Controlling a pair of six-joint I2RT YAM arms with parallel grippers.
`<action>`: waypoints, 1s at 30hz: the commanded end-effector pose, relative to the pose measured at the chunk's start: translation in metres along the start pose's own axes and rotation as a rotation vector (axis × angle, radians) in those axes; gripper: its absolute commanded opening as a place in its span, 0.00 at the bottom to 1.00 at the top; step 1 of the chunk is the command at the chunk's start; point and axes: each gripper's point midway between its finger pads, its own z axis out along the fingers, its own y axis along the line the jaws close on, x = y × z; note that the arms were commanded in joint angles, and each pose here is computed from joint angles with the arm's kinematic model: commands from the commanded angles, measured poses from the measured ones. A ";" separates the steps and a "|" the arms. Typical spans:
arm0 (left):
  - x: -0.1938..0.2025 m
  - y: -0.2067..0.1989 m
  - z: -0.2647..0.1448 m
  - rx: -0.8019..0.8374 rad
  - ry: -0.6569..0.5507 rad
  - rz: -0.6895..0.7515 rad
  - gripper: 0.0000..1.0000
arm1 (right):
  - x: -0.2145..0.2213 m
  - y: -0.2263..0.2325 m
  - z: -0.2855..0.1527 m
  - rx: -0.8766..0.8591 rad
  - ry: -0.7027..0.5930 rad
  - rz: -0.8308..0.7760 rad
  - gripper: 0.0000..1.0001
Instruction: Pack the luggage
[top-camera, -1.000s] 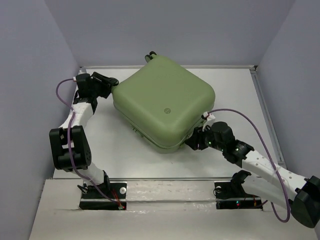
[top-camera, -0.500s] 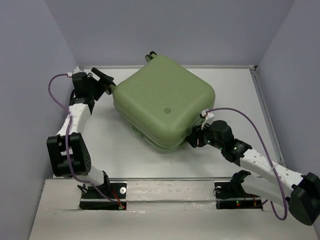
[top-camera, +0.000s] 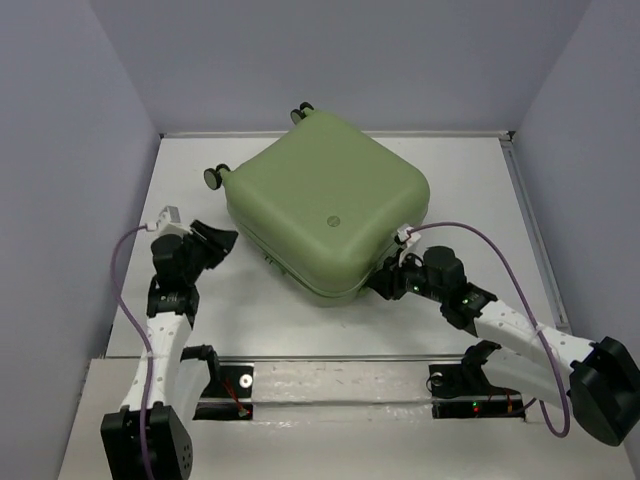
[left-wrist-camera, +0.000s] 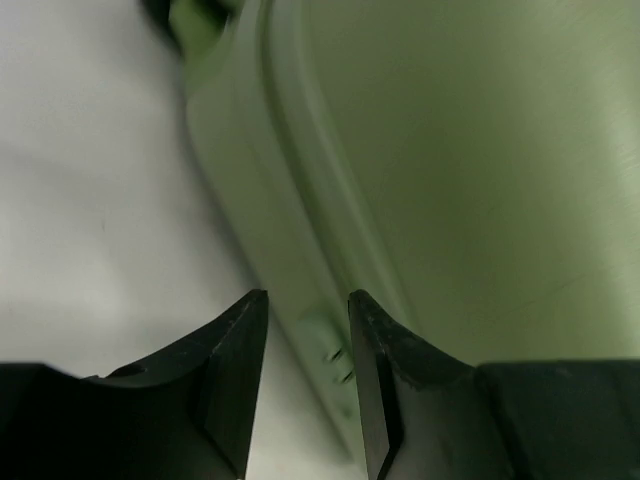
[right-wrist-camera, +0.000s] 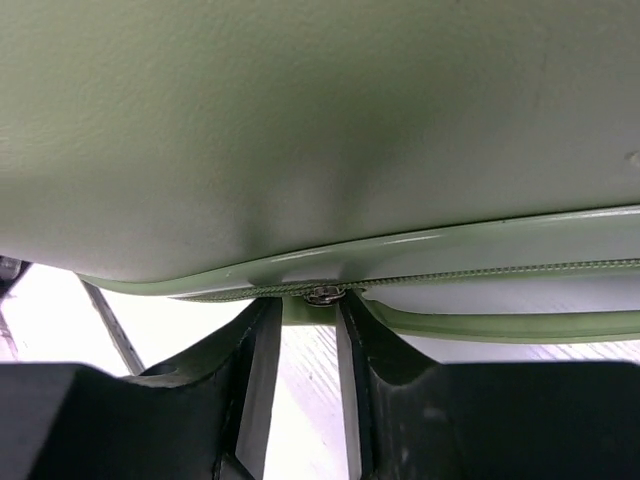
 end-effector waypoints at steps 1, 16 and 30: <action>0.081 -0.011 -0.014 0.109 0.233 -0.038 0.44 | -0.036 0.016 -0.003 -0.072 -0.171 -0.034 0.32; 0.189 -0.076 -0.051 0.261 0.445 0.023 0.26 | -0.020 -0.012 0.001 0.062 -0.186 0.060 0.53; 0.203 -0.092 -0.051 0.312 0.466 0.063 0.25 | -0.033 -0.010 0.005 0.031 -0.246 -0.055 0.39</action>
